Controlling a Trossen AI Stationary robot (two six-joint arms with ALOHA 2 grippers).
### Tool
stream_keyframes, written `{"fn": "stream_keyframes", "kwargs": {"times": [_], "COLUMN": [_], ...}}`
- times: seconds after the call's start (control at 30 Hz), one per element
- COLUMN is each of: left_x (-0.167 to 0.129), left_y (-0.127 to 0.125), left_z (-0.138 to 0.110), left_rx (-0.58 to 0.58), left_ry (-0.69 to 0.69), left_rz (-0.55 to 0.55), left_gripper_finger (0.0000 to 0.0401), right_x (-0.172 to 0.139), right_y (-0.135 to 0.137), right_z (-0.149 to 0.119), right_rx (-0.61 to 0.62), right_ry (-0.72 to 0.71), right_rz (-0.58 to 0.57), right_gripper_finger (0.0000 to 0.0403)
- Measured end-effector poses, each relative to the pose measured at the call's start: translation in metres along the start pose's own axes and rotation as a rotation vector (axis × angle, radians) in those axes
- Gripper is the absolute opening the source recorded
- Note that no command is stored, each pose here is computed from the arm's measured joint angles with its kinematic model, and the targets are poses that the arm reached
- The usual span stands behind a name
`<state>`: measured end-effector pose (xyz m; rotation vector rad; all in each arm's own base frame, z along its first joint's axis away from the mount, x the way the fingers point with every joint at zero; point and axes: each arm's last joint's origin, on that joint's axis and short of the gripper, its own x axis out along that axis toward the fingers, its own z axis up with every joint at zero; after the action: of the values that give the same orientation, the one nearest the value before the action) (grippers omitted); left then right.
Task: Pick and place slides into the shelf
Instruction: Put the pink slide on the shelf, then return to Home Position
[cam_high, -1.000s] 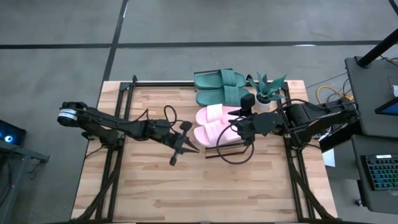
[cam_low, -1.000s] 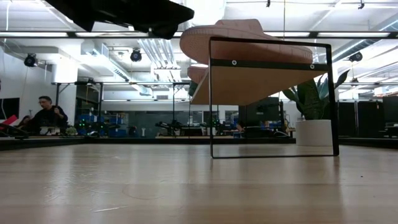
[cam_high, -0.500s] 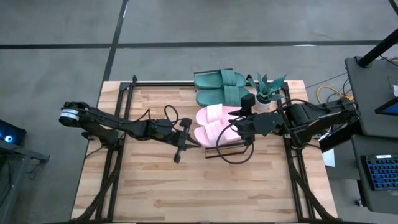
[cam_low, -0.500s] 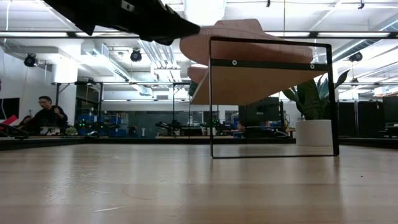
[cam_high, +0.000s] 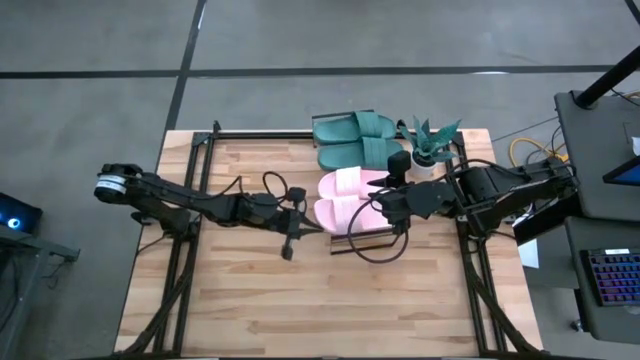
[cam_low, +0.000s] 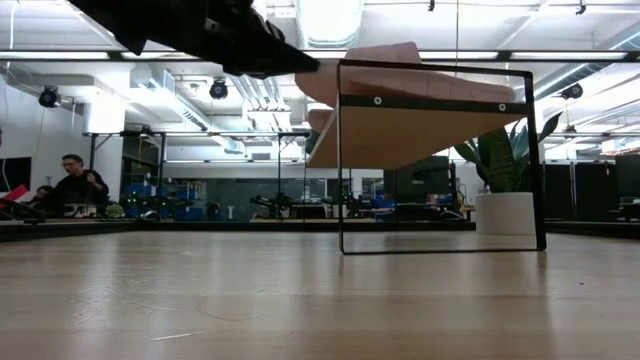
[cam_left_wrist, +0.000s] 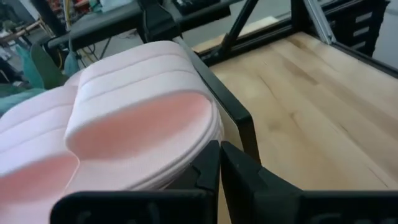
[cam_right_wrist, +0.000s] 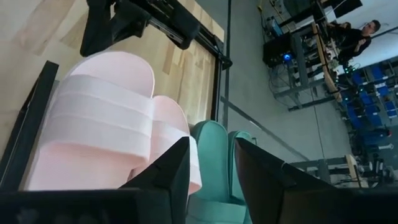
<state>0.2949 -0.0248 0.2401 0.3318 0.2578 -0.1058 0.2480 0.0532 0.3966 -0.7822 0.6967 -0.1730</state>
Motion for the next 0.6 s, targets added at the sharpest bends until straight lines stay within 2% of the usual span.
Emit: {"fn": "stream_keyframes", "kwargs": {"times": [0.2,0.33,0.5,0.6], "left_x": [-0.001,-0.008,-0.028,-0.044], "left_y": [-0.003,-0.008,-0.013,-0.011], "left_z": [-0.001,0.007,0.012,0.021], "left_rx": [-0.024,-0.022,-0.068,-0.138], "left_ry": [0.010,-0.034,0.020,-0.005], "left_rz": [-0.018,-0.055,-0.107,-0.097], "left_gripper_finger": [0.0000,0.0000,0.0000,0.0000], "right_x": [0.000,0.000,0.000,0.000], "right_y": [0.001,0.001,0.001,0.001], "right_z": [-0.001,-0.001,-0.002,-0.003], "right_rx": [0.012,0.012,0.004,0.023], "right_ry": [0.004,0.004,0.012,0.021], "right_rz": [0.007,0.006,0.011,0.015], "right_gripper_finger": [0.0116,0.0113,0.0116,0.0115]}}
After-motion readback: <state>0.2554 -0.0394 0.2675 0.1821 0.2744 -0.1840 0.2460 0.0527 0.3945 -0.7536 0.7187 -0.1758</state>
